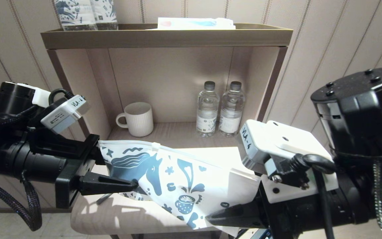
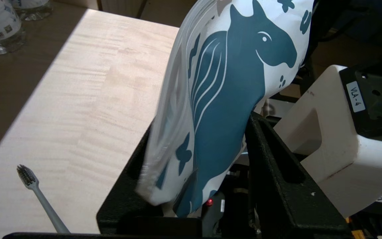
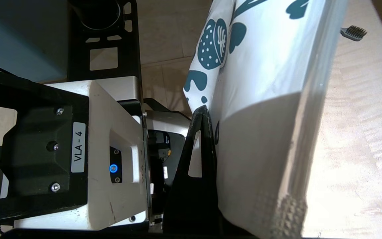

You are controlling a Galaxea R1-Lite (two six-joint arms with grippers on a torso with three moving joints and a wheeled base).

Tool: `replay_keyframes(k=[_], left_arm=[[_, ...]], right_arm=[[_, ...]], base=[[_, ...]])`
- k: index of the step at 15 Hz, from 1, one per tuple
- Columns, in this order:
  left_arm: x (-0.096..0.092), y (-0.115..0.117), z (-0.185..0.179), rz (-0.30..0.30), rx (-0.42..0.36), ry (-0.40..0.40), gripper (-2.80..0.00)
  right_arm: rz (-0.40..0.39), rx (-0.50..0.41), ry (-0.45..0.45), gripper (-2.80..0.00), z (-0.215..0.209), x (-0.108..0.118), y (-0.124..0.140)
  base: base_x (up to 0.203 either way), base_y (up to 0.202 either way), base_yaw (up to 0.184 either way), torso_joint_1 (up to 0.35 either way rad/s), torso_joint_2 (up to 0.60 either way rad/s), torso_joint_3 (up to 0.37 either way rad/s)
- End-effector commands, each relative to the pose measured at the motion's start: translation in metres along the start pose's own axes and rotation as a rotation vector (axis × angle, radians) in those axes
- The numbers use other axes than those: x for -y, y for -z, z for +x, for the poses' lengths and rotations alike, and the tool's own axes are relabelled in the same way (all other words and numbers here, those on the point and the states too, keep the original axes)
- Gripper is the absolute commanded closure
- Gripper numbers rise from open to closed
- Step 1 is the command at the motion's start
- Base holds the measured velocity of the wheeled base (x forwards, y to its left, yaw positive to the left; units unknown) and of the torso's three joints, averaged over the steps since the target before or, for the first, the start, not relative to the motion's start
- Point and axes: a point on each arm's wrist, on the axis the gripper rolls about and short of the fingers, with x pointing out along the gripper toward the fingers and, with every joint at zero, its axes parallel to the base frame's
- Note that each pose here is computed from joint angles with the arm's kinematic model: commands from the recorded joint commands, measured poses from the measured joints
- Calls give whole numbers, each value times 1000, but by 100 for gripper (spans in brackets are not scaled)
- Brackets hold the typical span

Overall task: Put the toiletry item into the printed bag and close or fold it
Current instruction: Hand it to the other hand

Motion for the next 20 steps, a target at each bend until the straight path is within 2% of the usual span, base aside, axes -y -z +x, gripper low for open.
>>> replay_keyframes(k=[1,5,16,17,20], left_arm=[[-2,3,3,-10,-2,17,0],[-2,3,4,-6,16,47,0],[-3,4,4,-1,20,50,0],[-3,4,4,0,20,50,0],[-3,7,6,1,14,54,0]], right_arm=[[1,-2,-12,0,2,0,1],[5,-14,-14,0,5,3,3],[-2,-33,34,0,6,9,4],[-4,-45,43,-280,8,9,7],[-14,-46,50,-280,8,9,7]], base=[[0,0,0,0,0,0],[0,0,0,0,0,0],[0,0,0,0,0,0],[0,0,0,0,0,0],[0,0,0,0,0,0]])
